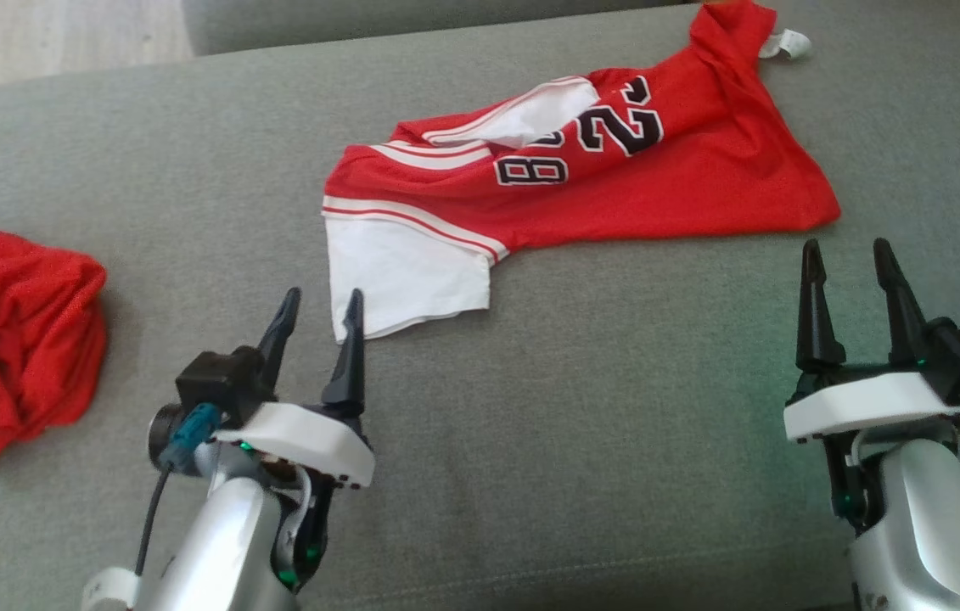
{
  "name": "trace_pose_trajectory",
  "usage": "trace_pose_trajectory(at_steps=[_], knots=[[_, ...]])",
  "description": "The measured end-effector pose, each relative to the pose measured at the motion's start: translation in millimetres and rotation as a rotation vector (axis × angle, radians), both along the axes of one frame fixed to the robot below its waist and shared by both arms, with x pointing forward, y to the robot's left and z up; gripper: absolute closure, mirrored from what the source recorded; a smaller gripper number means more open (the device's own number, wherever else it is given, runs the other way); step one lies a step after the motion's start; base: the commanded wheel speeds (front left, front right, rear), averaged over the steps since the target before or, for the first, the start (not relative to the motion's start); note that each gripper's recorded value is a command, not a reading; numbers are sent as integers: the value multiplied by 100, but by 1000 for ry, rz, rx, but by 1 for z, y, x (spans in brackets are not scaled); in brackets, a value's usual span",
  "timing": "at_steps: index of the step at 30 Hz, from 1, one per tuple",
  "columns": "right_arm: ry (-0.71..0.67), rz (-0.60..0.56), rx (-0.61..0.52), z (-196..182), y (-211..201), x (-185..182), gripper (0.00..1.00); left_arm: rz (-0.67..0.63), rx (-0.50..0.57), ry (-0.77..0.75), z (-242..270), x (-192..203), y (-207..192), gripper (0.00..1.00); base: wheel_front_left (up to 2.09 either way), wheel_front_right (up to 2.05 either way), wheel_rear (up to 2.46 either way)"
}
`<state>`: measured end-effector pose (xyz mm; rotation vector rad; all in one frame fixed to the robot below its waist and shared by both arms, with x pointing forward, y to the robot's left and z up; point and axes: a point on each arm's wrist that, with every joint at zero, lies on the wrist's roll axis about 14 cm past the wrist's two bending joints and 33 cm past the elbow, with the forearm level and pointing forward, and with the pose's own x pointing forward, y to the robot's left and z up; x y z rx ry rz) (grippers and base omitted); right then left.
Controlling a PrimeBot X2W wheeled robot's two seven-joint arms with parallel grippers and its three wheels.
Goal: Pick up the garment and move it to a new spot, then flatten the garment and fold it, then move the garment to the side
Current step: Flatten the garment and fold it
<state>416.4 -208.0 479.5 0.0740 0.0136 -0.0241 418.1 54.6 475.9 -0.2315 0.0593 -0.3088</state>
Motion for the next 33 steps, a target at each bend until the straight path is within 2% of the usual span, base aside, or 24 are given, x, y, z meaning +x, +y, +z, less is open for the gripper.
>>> trace_pose_trajectory(at_steps=[17, 28, 33], knots=[[-5, -46, 12, -1, -16, -8, 0, -35, 187, 187, -75, 20, 1, 0, 0, 0, 0], [8, -54, 15, -6, -18, -8, 0, -51, 247, 277, -103, 23, 4, 0, 0, 0, 0], [15, -58, 15, -8, -20, -8, 0, -97, 260, 298, -107, 26, -4, 0, 0, 0, 0]])
